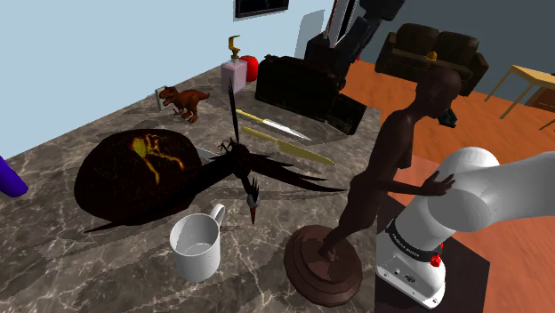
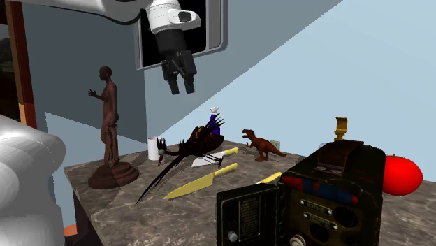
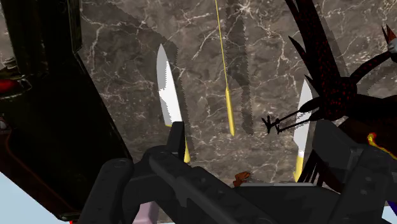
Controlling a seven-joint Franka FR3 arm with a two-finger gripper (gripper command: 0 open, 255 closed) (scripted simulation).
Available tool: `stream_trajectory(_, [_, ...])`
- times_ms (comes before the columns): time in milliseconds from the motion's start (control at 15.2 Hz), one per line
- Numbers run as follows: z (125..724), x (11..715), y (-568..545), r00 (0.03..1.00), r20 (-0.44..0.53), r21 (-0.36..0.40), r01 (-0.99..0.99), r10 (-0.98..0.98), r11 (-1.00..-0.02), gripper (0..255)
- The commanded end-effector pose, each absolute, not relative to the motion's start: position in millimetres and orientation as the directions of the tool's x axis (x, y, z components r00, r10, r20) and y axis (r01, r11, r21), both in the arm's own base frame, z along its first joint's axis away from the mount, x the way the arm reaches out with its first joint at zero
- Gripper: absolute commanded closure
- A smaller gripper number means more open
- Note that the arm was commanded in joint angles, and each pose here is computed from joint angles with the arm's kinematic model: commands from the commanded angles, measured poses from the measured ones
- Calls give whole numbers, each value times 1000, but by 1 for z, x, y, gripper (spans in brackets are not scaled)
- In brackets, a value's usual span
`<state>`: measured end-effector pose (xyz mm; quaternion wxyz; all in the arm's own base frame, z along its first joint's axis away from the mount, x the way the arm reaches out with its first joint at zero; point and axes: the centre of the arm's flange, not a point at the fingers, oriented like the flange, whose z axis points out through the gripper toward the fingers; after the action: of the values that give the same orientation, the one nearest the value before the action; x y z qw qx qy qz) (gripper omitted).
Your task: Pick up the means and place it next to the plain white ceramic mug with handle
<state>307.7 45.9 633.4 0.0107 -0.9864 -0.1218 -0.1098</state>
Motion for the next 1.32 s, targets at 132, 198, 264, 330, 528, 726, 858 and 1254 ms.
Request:
stream_trajectory(132, [612, 320, 37, 941, 240, -4, 246, 238, -969, 0])
stream_trajectory(198, [601, 326, 32, 938, 251, -10, 248, 238, -969, 0])
stream_trajectory(264, [590, 332, 28, 935, 261, -15, 250, 238, -968, 0])
stream_trajectory(330, [580, 339, 24, 932, 272, -20, 253, 238, -967, 0])
stream_trajectory(528, [548, 358, 12, 923, 303, -35, 259, 237, -965, 0])
stream_trajectory(726, [516, 379, 1, 913, 334, -49, 266, 235, -963, 0])
stream_trajectory(858, [495, 394, -6, 906, 354, -59, 271, 233, -961, 0])
stream_trajectory(1254, [433, 439, -25, 881, 414, -87, 286, 226, -954, 0])
